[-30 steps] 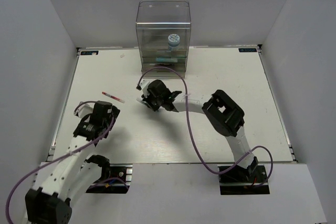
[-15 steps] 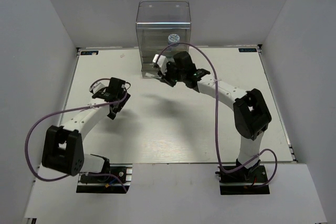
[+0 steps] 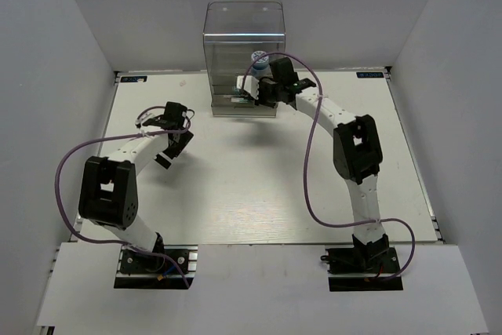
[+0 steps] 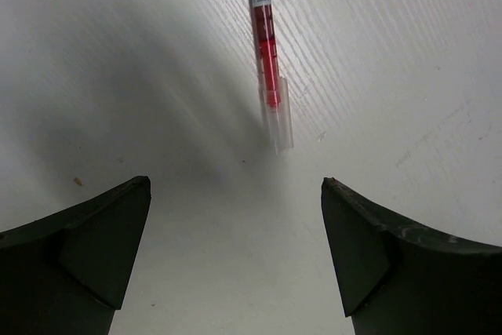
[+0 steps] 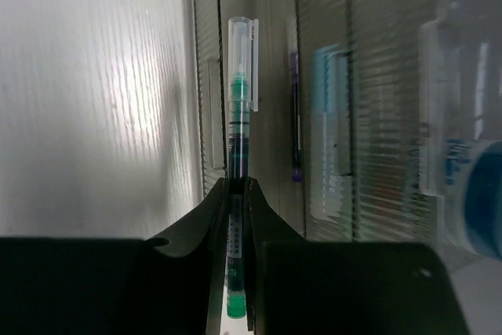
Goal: Sort the stationery into containers
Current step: Place the pen in the drawer.
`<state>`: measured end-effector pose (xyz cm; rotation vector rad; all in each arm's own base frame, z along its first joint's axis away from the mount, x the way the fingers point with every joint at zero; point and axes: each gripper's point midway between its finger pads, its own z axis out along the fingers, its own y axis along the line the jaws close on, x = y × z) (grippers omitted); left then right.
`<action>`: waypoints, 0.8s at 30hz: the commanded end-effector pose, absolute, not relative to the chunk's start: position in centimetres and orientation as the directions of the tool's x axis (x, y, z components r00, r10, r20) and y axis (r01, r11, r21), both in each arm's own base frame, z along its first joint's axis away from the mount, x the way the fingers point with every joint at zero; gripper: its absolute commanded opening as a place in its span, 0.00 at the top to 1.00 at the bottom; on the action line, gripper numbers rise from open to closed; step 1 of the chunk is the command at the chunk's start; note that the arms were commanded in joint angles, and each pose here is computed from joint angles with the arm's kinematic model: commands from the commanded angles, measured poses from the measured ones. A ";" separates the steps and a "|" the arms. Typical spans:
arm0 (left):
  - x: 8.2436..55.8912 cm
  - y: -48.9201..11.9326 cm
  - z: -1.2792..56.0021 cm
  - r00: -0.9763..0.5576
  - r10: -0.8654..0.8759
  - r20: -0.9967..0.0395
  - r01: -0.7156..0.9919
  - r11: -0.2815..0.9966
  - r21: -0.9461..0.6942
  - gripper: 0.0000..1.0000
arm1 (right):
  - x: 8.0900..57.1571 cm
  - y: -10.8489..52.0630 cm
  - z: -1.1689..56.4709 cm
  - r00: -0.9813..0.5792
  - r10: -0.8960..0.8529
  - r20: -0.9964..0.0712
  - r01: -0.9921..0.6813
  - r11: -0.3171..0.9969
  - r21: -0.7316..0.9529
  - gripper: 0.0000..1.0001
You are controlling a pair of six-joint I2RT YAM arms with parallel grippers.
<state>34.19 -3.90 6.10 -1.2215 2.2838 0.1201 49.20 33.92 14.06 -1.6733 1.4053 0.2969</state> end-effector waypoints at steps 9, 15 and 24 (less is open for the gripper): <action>36.0 -2.7 7.1 -0.435 -0.746 -0.505 -0.806 0.572 -0.151 0.01 | 53.5 34.1 11.2 0.431 -0.691 -0.580 -0.807 -0.008 -0.590 1.00; 36.2 -2.5 6.6 -0.444 -0.746 -0.496 -0.807 0.574 -0.140 0.04 | 52.8 33.2 9.4 0.419 -0.711 -0.565 -0.812 -0.014 -0.584 0.65; 36.6 -2.2 6.1 -0.454 -0.747 -0.485 -0.817 0.567 -0.108 0.08 | 52.2 32.8 11.8 0.403 -0.689 -0.602 -0.803 0.049 -0.594 0.41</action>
